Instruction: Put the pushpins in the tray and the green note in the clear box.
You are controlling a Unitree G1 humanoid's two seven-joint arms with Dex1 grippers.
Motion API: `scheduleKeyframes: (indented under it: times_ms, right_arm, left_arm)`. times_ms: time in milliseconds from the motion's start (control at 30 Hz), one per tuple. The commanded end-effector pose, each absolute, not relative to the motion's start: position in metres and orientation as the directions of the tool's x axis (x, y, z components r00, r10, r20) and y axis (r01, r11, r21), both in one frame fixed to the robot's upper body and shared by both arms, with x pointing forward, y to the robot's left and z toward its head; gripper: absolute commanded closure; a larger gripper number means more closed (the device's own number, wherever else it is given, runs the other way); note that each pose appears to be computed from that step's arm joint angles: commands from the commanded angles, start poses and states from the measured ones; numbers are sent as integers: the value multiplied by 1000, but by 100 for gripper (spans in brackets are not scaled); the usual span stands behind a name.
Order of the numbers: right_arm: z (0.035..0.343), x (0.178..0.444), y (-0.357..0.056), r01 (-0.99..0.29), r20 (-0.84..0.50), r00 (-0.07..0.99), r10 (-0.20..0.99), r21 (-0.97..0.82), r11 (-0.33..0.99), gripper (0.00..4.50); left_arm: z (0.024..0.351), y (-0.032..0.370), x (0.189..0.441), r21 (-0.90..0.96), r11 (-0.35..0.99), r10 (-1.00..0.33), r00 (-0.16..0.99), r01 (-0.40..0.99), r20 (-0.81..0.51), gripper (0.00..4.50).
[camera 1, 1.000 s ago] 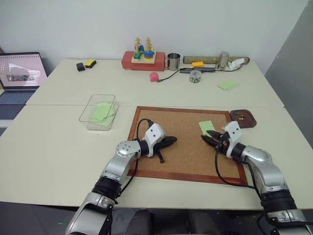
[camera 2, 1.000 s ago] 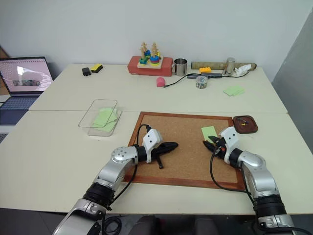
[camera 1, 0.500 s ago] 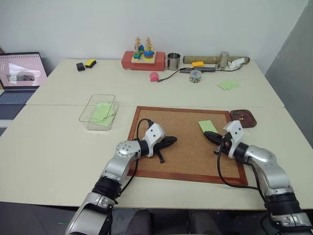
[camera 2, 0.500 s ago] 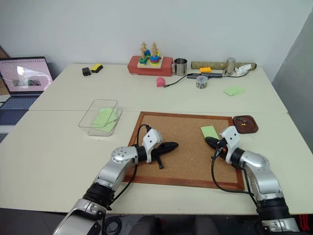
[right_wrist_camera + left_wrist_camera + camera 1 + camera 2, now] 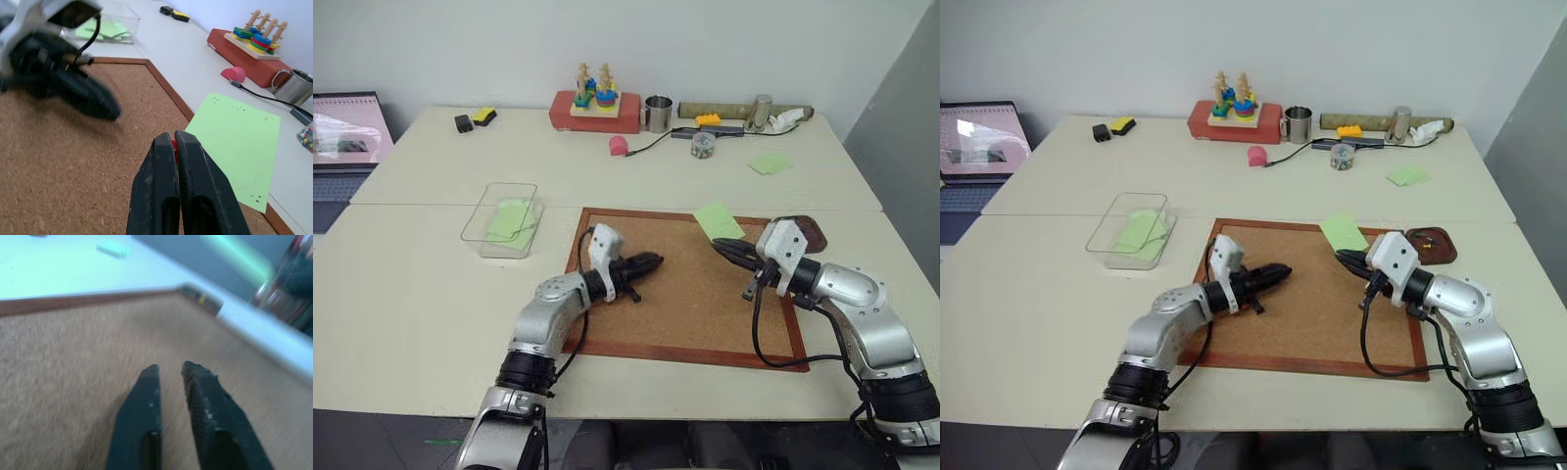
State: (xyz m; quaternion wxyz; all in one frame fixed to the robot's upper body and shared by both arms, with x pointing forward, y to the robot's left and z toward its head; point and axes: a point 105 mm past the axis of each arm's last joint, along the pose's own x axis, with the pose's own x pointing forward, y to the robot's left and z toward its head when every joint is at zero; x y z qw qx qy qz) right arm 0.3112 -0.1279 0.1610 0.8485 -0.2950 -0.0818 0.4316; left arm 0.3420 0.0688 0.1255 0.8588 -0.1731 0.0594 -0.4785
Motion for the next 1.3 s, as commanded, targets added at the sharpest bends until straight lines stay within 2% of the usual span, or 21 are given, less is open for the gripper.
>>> scheduleKeyframes:
  times_ms: [33,267,600,833,1167,1300]
  right_arm:
    - [179,305,-117,-611,-74,579,812,-699,372,450]
    - [190,300,-106,-518,-51,532,845,-809,277,450]
    - [199,290,-88,-466,-28,466,884,-857,219,450]
    - [200,289,-84,-460,-15,457,889,-860,222,450]
    - [202,288,-79,-456,6,441,897,-860,230,450]
    - [205,287,-76,-449,18,428,904,-863,230,450]
  left_arm:
    - [157,65,328,-471,358,-856,485,806,180,262]
    - [173,55,323,-626,223,-831,481,748,279,133]
    - [191,31,324,-655,110,-829,432,748,354,133]
    - [191,29,324,-648,105,-835,421,754,355,248]
    - [187,30,325,-645,125,-836,429,754,341,440]
    - [185,32,326,-642,139,-835,438,754,334,449]
